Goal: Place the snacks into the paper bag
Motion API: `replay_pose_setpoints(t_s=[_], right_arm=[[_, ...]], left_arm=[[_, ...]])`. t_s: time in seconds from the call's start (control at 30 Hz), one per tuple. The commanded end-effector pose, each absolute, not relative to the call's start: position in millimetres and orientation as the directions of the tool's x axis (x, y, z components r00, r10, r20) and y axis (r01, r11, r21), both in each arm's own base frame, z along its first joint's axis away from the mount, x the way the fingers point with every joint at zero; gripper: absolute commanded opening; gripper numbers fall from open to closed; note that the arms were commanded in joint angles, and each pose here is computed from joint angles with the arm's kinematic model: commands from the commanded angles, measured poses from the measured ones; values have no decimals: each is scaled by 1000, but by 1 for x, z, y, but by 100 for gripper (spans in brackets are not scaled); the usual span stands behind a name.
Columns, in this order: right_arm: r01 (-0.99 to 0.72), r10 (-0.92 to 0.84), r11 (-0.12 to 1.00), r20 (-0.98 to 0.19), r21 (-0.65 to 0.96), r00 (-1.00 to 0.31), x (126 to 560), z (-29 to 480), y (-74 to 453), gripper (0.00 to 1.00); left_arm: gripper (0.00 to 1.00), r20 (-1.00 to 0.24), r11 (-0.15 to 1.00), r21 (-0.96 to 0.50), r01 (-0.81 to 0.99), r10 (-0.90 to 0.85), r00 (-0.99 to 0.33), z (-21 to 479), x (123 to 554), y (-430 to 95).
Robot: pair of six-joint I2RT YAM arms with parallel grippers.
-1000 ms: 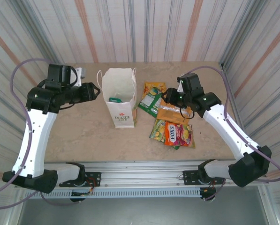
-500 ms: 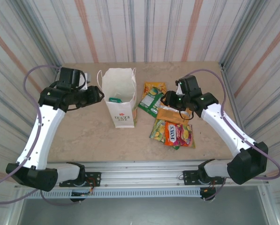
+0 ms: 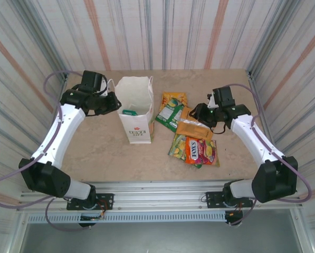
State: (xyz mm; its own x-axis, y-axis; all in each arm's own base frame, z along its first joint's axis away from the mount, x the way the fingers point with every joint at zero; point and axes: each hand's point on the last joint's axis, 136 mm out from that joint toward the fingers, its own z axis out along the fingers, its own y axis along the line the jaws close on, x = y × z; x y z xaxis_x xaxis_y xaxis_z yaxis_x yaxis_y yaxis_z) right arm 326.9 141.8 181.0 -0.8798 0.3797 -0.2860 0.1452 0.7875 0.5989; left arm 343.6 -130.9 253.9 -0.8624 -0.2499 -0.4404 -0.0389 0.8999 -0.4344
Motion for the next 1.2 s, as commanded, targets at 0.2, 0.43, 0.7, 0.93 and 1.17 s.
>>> replay_pose_setpoints(t_s=[0.2, 0.43, 0.7, 0.93, 1.17], right_arm=[[313, 425, 822, -148, 475, -893, 301, 118, 75, 58], [440, 456, 828, 40, 347, -889, 262, 76, 54, 63], [578, 556, 775, 161, 254, -816, 212, 57, 52, 66], [646, 634, 694, 156, 318, -758, 182, 76, 74, 66], [722, 741, 526, 175, 450, -649, 166, 80, 90, 65]], left_arm=[[10, -461, 910, -412, -39, -245, -853, 255, 343, -128], [8, -460, 911, -411, -28, -234, -857, 255, 342, -129], [8, -460, 911, -412, -24, -231, -858, 255, 338, -129], [8, -456, 911, -411, -27, -231, -860, 253, 336, -128], [8, -455, 908, -418, -17, -226, -862, 251, 334, -130]])
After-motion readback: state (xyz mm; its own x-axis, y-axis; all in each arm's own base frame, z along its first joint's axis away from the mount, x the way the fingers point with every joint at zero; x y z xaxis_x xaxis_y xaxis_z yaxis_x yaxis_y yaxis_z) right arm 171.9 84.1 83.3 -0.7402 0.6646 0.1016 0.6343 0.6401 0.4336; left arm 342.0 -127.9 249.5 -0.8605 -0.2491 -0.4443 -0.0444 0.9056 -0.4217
